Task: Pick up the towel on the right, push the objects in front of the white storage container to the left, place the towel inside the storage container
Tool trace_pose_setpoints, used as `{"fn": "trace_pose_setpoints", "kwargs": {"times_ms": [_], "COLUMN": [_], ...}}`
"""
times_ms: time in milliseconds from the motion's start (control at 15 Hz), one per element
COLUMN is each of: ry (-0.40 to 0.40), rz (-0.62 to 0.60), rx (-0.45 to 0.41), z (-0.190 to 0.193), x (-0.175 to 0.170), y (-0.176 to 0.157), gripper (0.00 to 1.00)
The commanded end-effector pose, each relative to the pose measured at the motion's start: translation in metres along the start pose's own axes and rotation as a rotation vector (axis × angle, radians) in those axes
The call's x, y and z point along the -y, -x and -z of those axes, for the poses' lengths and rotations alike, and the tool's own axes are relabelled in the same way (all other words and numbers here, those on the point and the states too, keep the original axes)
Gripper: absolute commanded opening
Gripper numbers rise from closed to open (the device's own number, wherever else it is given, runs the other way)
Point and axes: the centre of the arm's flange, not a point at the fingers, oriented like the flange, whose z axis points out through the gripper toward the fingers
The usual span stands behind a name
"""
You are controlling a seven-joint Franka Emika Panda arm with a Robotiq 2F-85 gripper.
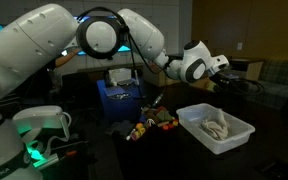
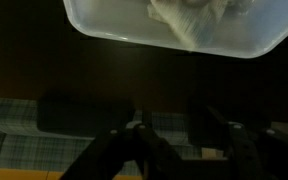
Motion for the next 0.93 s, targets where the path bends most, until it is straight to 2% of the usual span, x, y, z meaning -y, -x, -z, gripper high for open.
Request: {"fn": "trace_pose_setpoints", "kwargs": {"times_ms": [0, 133, 333, 400, 600, 867], "ry": [-0.004, -0.045, -0.107, -0.122, -0.173, -0.207], "rz": [0.029, 0.057, 0.091, 0.093, 0.089, 0.015], "rx": [0.026, 0.075, 0.171, 0.205, 0.321, 0.446], "z": [0.033, 0.074, 0.127, 0.148, 0.196, 0.258], "x": [-0.037, -0.061, -0.088, -0.078, -0.081, -0.072], "y": [-0.033, -0.034, -0.031, -0.030, -0.017, 0.007], "gripper": [0.90, 0.99, 1.00, 1.00, 1.00, 1.00]}}
